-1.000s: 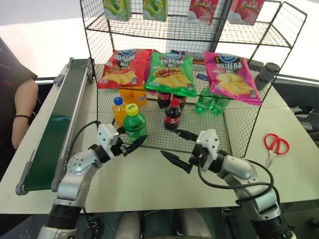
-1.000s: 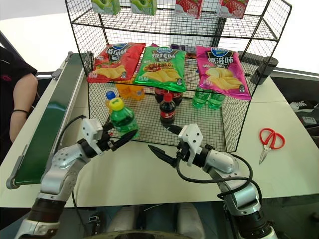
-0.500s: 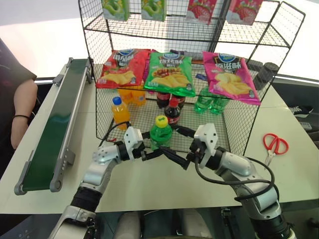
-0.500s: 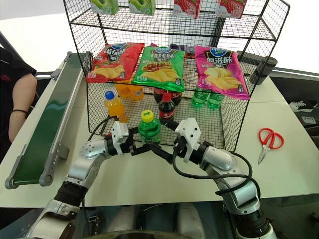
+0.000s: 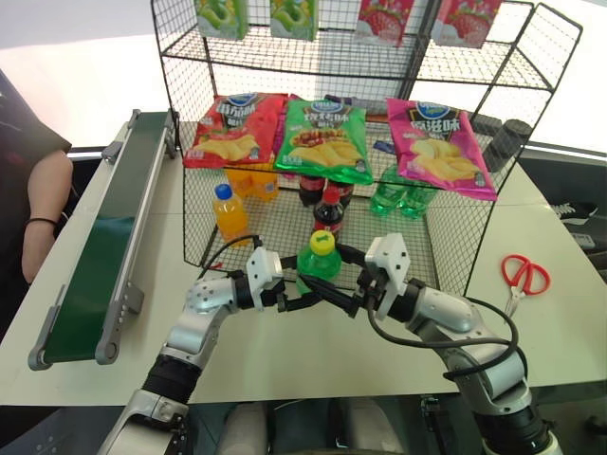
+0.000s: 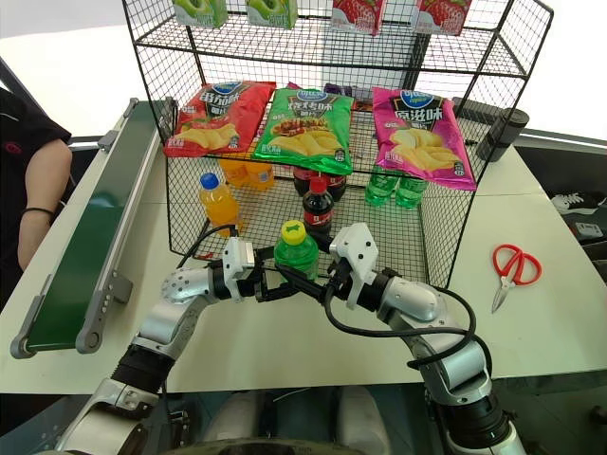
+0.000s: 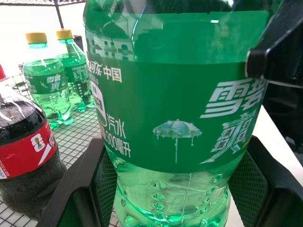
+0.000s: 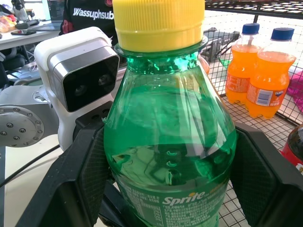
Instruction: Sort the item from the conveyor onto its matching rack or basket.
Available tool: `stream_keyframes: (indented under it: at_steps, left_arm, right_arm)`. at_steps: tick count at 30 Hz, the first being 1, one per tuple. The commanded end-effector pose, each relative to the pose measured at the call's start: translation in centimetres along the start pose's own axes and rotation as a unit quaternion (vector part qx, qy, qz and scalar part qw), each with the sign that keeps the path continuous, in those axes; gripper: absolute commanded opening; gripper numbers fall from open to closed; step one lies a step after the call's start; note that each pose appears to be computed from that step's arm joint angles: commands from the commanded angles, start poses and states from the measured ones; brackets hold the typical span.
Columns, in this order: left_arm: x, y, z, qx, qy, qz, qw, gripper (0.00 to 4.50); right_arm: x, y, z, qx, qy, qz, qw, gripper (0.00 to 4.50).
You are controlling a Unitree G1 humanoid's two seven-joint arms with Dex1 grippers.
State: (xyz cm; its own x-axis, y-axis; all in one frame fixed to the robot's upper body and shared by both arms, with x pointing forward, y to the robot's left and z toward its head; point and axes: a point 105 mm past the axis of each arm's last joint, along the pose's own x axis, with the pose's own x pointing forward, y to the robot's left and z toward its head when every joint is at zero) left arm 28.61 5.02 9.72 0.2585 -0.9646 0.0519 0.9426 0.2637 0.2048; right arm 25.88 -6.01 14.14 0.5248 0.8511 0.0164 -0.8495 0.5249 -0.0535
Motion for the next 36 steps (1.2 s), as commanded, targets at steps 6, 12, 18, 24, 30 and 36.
stream_keyframes:
  at_steps: [6, 12, 18, 24, 30, 36]
  left_arm:
    - [0.2, 0.7, 1.3, 0.020, -0.012, 0.002, 1.000, 4.44]
    - [-2.1, 2.0, -0.3, 0.003, 0.016, 0.060, 0.998, 4.44]
    - [-4.0, 2.7, 0.4, -0.015, 0.006, 0.111, 0.994, 4.44]
    - [-3.9, 1.1, 2.2, -0.023, 0.000, 0.081, 0.996, 4.44]
    - [-3.6, 0.2, 3.5, -0.040, 0.001, 0.054, 0.998, 4.44]
    - [-3.5, 0.0, 3.6, -0.043, 0.006, 0.047, 0.998, 4.44]
  right_arm:
    - [0.0, -0.9, 1.1, -0.020, -0.034, -0.033, 0.999, 2.98]
    - [-1.9, -4.2, 1.6, -0.056, -0.045, -0.134, 0.988, 2.98]
    - [-5.4, -7.5, 0.6, -0.082, -0.033, -0.265, 0.960, 2.98]
    - [-7.7, -10.5, -1.6, -0.066, -0.032, -0.385, 0.920, 2.98]
    - [-8.4, -13.2, -2.8, -0.051, -0.037, -0.442, 0.895, 2.98]
    - [-7.4, -14.6, -3.2, -0.037, -0.050, -0.443, 0.894, 2.98]
